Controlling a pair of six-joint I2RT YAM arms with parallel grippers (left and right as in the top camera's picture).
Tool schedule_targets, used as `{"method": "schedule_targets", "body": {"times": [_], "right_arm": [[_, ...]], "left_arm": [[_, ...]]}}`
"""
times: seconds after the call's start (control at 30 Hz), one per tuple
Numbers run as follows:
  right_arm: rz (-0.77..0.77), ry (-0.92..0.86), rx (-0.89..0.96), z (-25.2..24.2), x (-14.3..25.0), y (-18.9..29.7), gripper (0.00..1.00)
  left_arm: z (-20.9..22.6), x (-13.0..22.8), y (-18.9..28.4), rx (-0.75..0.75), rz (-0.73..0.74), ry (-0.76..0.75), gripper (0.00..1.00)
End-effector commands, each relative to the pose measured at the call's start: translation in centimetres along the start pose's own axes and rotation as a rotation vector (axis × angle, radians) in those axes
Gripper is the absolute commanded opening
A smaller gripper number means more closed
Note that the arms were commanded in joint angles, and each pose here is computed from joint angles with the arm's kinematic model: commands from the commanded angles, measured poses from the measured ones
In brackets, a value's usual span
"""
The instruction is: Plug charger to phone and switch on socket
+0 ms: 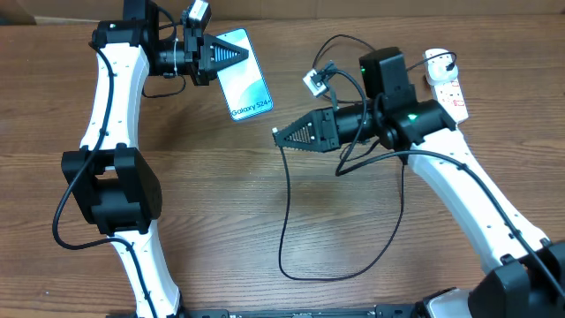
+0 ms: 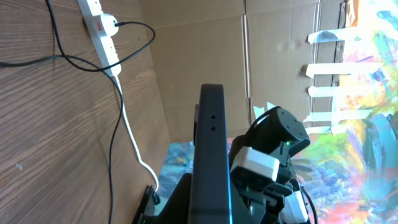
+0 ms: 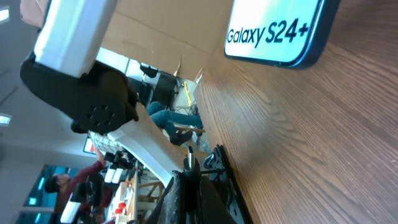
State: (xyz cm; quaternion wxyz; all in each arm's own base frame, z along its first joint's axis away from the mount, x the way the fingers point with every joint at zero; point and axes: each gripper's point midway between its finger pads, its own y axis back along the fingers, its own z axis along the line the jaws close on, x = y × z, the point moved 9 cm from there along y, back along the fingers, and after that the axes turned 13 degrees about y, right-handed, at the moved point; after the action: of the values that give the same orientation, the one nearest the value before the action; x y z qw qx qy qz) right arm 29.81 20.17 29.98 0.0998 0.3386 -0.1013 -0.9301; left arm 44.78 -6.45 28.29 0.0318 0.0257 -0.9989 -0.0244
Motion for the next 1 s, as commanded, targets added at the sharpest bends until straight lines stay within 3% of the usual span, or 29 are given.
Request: {"method": "schedule_targets", "body": {"times": [0.0, 0.4, 0.97], "right_arm": [[0.025, -0.060, -0.013, -0.6, 0.1, -1.5, 0.04], [0.026, -0.077, -0.012, -3.4, -0.1, -2.9, 0.04], [0.001, -0.008, -0.035, -3.2, -1.0, -3.6, 0.04]], "left_arm": [[-1.3, 0.3, -0.1, 0.058, 0.021, -0.006, 0.04], [-1.3, 0.3, -0.2, 0.058, 0.023, -0.007, 0.04], [-1.3, 0.4, -0.2, 0.058, 0.024, -0.002, 0.04]]}}
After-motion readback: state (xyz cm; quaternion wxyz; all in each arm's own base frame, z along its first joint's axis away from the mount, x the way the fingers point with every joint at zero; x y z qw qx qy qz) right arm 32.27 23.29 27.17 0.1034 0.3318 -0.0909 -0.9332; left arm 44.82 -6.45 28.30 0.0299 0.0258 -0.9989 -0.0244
